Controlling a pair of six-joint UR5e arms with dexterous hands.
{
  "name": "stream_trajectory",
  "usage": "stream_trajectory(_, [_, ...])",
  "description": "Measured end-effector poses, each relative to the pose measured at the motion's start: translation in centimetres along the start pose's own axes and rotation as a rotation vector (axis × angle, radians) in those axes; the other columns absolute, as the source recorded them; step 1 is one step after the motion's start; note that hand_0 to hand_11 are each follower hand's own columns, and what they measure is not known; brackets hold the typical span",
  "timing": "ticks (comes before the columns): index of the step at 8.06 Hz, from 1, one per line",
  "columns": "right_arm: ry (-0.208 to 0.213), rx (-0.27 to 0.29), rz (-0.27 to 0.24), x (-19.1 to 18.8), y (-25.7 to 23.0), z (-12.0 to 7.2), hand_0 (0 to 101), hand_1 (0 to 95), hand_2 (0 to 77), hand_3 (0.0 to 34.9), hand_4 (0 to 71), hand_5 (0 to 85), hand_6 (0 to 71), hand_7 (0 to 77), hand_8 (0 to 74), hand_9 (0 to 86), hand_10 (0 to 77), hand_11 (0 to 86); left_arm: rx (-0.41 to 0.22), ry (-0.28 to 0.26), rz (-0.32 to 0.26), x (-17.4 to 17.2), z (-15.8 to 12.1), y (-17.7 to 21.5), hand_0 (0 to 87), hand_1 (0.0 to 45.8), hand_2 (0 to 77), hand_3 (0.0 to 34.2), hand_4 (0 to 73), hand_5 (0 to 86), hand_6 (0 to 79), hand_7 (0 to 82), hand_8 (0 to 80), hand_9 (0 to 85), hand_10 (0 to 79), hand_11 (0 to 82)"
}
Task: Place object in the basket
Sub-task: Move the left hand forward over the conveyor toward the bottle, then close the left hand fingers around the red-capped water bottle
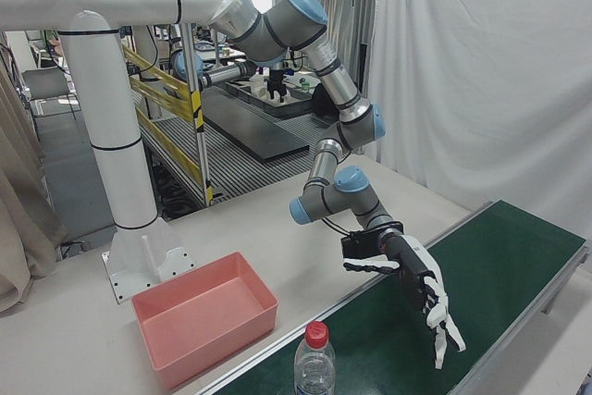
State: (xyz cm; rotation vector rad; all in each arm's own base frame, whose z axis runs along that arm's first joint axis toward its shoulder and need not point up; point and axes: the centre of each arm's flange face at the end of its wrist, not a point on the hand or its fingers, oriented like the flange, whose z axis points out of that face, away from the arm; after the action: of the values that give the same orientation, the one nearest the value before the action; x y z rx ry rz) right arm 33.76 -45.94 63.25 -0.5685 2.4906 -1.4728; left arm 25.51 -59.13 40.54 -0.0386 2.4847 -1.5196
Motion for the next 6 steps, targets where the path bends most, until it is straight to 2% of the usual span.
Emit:
stream_trajectory(3, [0.000, 0.000, 0.000, -0.02, -0.01, -0.01, 0, 0.0, 1.1, 0.2, 0.5, 0.0, 0.0, 0.5, 0.0, 0.0, 0.0, 0.0, 0.023, -0.045, 0.011, -0.54, 0.03, -0.01, 53.3, 4.9, 0.0, 7.3, 6.5, 33.3, 6.5, 5.4, 14.2, 15.8, 9.8, 13.6])
stream_trajectory(6, [0.000, 0.000, 0.000, 0.00, 0.01, 0.01, 0, 0.0, 1.1, 0.1, 0.5, 0.0, 0.0, 0.5, 0.0, 0.0, 0.0, 0.0, 0.036, -0.073, 0.020, -0.86, 0.17, 0.07, 54.0, 4.9, 0.0, 6.2, 6.5, 33.3, 6.5, 5.4, 14.2, 15.8, 8.2, 13.6])
